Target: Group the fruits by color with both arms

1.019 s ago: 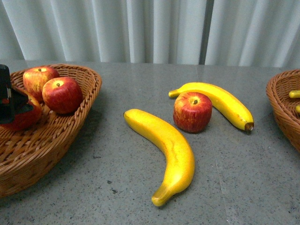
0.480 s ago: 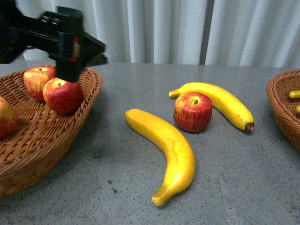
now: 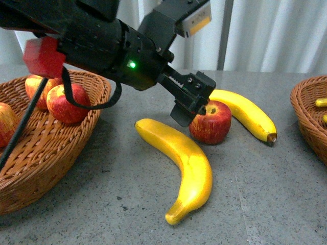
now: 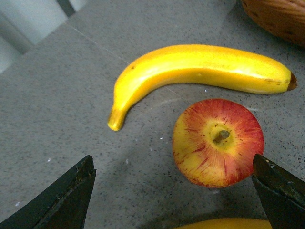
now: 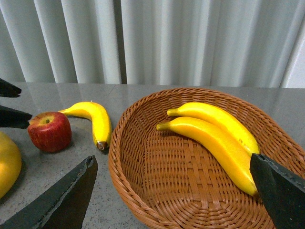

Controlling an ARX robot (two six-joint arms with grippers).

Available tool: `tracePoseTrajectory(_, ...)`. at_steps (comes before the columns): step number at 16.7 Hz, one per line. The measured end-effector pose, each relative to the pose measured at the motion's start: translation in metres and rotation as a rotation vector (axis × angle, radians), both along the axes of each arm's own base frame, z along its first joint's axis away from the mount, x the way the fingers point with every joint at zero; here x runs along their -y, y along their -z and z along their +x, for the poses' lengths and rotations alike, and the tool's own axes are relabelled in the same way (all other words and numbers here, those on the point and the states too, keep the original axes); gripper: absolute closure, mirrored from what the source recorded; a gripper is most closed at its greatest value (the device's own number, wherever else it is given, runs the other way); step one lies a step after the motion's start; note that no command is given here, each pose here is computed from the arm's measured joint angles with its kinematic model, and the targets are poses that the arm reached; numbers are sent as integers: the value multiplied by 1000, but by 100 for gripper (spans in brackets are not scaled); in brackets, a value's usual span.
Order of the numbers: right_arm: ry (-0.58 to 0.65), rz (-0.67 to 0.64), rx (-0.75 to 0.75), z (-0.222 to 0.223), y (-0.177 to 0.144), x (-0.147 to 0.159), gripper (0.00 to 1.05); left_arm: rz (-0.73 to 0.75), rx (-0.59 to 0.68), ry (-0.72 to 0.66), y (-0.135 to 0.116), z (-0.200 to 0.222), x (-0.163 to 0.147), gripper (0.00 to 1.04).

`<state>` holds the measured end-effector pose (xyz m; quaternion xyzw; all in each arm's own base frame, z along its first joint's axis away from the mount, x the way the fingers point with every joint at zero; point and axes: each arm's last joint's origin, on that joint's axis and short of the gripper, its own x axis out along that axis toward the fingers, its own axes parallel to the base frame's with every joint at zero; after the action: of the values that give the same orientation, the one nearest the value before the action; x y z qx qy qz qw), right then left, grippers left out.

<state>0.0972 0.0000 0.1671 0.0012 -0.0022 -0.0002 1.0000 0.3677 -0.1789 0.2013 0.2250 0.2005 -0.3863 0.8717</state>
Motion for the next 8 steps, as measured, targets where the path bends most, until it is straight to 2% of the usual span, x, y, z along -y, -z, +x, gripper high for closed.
tracePoseTrajectory(4,0,0,0,0,0,0,6,17,-37,82,14,5,32,7)
tracePoseTrajectory(8,0,0,0,0,0,0,6,44,-62,66,33,20,35,7)
